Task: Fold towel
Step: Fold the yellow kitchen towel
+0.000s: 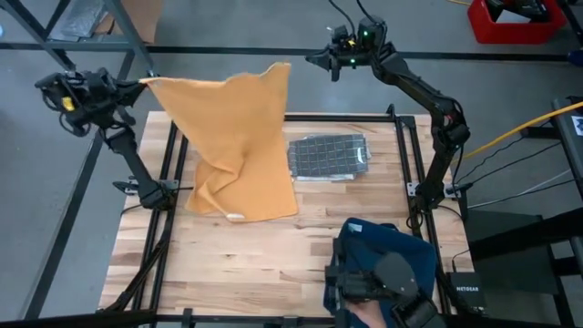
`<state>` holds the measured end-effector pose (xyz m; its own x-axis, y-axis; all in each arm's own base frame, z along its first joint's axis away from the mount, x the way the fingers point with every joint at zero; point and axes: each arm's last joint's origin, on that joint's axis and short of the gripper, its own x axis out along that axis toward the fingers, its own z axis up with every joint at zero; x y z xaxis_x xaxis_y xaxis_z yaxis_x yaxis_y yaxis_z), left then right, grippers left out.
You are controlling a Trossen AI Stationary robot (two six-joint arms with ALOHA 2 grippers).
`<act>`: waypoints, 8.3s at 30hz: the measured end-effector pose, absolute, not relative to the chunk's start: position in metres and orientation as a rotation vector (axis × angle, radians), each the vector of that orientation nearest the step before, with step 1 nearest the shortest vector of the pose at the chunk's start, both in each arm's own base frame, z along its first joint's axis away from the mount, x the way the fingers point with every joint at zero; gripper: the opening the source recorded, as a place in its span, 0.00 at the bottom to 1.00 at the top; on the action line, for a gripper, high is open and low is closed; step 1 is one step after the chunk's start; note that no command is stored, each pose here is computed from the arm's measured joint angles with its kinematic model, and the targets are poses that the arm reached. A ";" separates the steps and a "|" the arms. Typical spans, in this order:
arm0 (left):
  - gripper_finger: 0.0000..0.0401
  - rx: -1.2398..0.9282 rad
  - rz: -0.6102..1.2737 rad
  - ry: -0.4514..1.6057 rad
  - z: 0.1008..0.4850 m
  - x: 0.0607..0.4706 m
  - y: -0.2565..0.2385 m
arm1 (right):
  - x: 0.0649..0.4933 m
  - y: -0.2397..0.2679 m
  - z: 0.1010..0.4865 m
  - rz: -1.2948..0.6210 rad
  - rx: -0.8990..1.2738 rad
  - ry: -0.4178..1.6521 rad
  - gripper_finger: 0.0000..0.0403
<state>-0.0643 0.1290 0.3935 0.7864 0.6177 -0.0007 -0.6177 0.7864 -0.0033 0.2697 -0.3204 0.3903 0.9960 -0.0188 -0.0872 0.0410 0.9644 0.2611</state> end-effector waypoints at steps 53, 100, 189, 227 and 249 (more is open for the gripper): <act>0.00 -0.037 0.628 -0.012 0.367 -0.040 0.105 | 0.467 -0.164 0.293 -0.301 -0.074 0.202 0.16; 0.00 -0.344 0.350 -0.097 0.350 -0.019 0.074 | 0.562 -0.151 0.171 -0.192 -0.356 0.503 0.53; 0.00 -0.458 0.170 -0.338 0.402 0.048 -0.022 | 0.590 -0.072 0.149 -0.402 0.049 0.258 0.53; 0.00 -0.157 0.217 -0.309 0.403 0.048 -0.022 | 0.512 -0.065 0.333 -0.653 -0.399 0.566 0.01; 0.00 -0.128 -0.205 -0.149 0.391 0.093 -0.156 | 0.410 0.173 0.356 -0.265 -0.057 0.798 0.01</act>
<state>0.0931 -0.1558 0.3914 0.9681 -0.1927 0.1602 0.2117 0.9710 -0.1113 0.4103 0.1728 0.3562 0.6669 -0.2566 -0.6996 0.2136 0.9653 -0.1505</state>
